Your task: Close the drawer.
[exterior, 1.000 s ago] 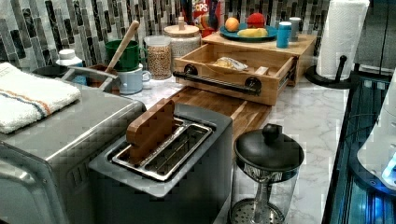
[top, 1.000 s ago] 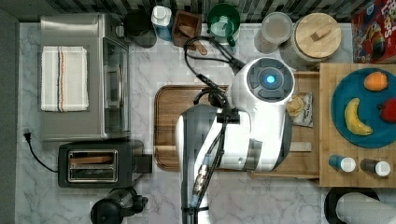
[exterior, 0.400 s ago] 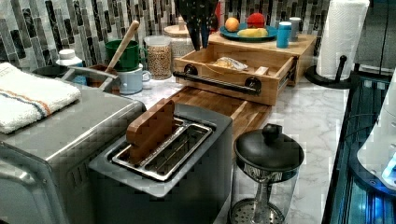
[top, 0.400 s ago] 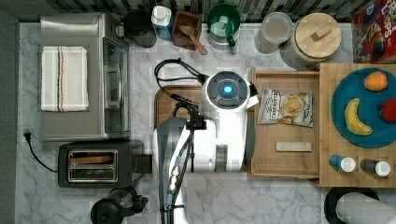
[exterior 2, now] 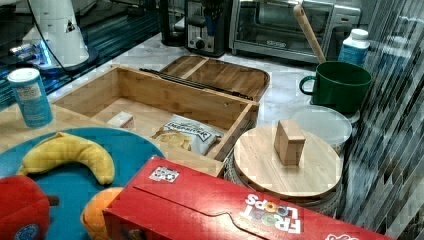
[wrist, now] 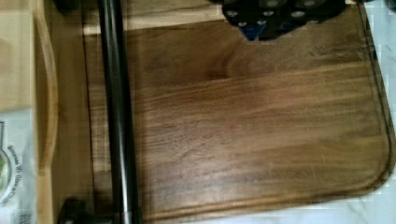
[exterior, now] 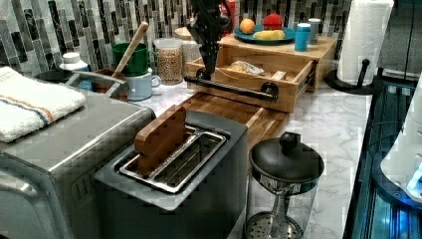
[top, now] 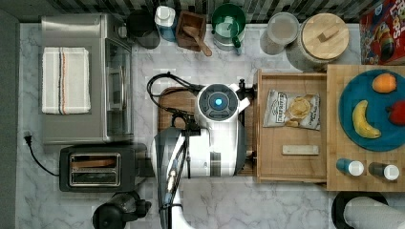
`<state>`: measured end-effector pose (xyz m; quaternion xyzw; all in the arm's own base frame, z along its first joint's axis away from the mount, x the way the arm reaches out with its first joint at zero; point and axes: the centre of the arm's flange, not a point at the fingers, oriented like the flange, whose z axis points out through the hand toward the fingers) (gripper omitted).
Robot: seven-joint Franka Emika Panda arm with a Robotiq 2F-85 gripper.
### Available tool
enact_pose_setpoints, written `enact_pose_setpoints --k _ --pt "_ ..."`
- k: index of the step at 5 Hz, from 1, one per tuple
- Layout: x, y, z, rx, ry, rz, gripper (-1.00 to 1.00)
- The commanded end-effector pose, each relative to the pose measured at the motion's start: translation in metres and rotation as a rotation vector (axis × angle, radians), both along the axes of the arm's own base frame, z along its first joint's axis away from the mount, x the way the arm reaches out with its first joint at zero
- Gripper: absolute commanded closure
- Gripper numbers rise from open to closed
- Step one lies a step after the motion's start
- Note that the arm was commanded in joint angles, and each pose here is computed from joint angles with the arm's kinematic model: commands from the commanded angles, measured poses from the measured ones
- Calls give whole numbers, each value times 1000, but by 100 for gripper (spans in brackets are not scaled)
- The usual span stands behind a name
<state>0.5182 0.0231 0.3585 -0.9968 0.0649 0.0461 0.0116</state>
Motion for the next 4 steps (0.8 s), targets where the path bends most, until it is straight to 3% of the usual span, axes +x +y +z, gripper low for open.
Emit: enact_pose_setpoints --k 1,4 --pt "1 -24 -55 -5 1 153 100" --pt "13 -89 -77 -56 -42 253 100"
